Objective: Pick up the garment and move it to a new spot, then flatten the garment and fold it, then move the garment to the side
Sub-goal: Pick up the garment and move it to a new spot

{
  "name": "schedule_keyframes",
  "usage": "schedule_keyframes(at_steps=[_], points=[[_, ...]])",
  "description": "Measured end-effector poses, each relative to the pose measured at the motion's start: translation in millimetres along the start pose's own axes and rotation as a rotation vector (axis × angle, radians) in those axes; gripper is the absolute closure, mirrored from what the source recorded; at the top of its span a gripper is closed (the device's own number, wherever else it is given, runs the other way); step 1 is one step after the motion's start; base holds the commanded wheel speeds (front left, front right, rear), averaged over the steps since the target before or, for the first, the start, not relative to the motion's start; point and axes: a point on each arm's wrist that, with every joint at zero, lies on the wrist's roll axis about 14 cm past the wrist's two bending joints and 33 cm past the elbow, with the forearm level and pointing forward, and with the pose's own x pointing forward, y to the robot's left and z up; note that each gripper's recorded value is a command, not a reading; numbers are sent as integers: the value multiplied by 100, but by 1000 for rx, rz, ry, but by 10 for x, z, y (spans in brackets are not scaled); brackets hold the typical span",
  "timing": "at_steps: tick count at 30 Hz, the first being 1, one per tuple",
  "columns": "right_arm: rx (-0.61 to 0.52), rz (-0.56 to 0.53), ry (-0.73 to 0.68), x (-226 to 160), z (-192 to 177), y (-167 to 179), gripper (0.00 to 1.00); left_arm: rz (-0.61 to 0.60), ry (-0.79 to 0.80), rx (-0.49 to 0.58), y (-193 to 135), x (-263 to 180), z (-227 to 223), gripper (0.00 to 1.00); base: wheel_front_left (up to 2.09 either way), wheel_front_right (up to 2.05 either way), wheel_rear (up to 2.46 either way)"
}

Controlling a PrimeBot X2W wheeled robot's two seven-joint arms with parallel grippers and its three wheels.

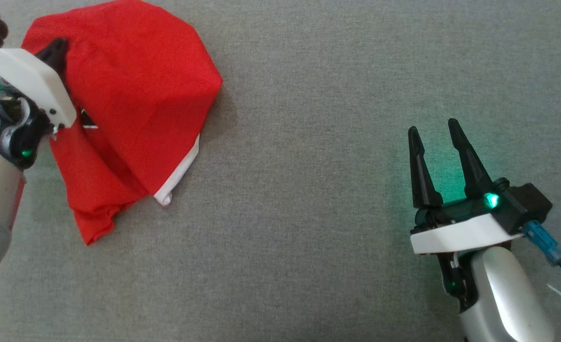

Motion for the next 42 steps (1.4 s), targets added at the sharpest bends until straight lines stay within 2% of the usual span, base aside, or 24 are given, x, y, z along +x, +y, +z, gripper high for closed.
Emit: schedule_keyframes(at_steps=[4,7,8,15,20,24,30,35,42], points=[[-5,0,-15,-20,69,9,0,1,-127,22,-1,-71,236,100,0,0,0],[-7,7,-26,-44,128,49,0,-3,-266,37,-24,-202,574,100,0,0,0],[-8,14,-45,-78,219,93,0,-26,-419,38,-103,-403,948,100,0,0,0],[-6,24,-73,-266,372,206,0,-105,-729,47,-345,-1066,1596,100,0,0,0],[-4,24,-82,-426,426,265,0,-184,-918,18,-544,-1586,1897,100,0,0,0],[-11,35,-111,-483,538,326,0,-225,-976,7,-667,-1823,1894,100,0,0,0],[-11,36,-112,-562,542,354,0,-284,-987,11,-914,-1911,1806,100,0,0,0],[-12,20,-117,-600,558,308,0,-383,-977,19,-1312,-1902,1743,100,0,0,0],[5,-38,-131,-676,592,129,0,-568,-916,37,-2042,-1789,1647,100,0,0,0]])
